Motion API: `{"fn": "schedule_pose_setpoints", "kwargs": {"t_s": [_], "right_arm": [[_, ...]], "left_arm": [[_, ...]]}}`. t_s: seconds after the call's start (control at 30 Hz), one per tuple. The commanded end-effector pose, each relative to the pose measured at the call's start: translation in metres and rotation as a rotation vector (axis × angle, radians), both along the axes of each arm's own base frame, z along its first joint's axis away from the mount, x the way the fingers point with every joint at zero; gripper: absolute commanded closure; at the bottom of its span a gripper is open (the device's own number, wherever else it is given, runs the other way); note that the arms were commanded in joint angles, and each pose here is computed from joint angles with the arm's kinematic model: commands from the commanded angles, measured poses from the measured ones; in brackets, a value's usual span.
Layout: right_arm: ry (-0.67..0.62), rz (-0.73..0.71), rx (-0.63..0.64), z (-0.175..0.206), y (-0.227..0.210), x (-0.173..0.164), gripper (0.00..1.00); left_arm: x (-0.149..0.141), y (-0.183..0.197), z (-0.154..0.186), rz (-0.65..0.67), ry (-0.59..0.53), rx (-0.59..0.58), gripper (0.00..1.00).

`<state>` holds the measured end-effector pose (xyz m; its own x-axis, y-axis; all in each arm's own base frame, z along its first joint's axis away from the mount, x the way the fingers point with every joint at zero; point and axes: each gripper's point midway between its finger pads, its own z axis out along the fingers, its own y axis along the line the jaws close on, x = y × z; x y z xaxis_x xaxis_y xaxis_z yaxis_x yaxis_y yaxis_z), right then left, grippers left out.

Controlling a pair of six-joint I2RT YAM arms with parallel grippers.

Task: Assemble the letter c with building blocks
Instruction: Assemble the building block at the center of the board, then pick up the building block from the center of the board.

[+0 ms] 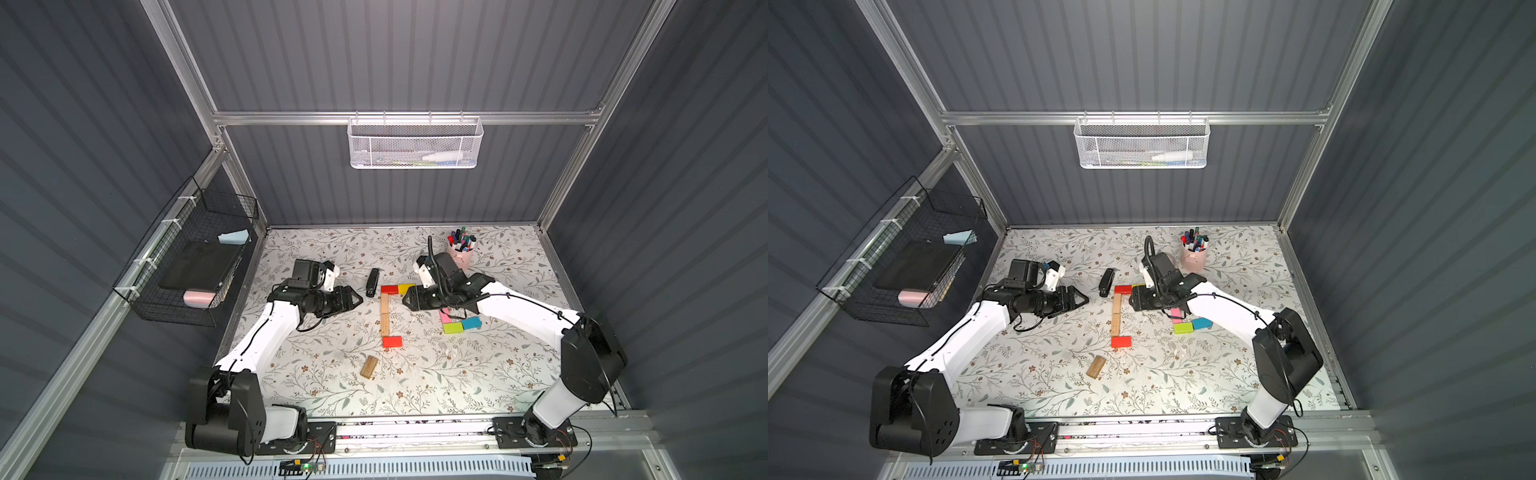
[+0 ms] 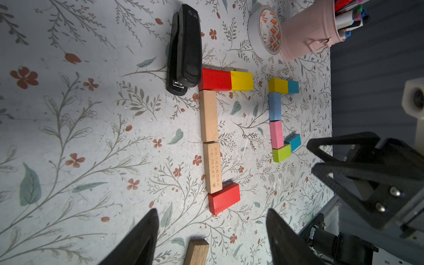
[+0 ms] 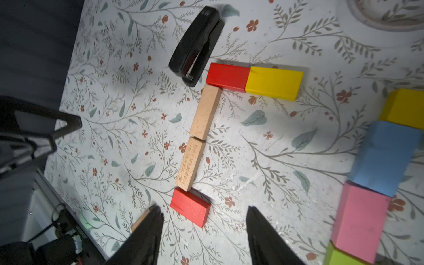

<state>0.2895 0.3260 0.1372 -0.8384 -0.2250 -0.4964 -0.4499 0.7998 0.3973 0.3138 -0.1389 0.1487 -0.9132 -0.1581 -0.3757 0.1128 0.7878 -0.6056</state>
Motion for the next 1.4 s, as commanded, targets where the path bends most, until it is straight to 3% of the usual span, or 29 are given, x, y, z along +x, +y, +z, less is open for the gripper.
{"fn": "schedule_pose_setpoints", "kwargs": {"t_s": [0.0,0.23,0.5,0.6,1.37], "right_arm": [[-0.069,0.137,-0.11,-0.006,0.005,-0.034,0.36],[-0.177,0.311,-0.186,-0.01,0.054,-0.093,0.28],[-0.191,0.44,-0.313,-0.048,0.094,-0.139,0.17],[-0.18,0.467,-0.364,-0.063,0.105,-0.148,0.16],[-0.218,0.481,-0.496,-0.107,0.116,-0.144,0.13]], "left_arm": [[-0.008,0.002,-0.009,-0.015,0.053,-0.047,0.28],[-0.01,0.01,-0.006,-0.02,0.057,-0.143,0.29],[-0.002,0.026,-0.001,-0.03,0.07,-0.36,0.3],[-0.001,0.027,0.001,-0.029,0.063,-0.381,0.3],[-0.006,0.027,0.007,-0.034,0.039,-0.378,0.3]]}}
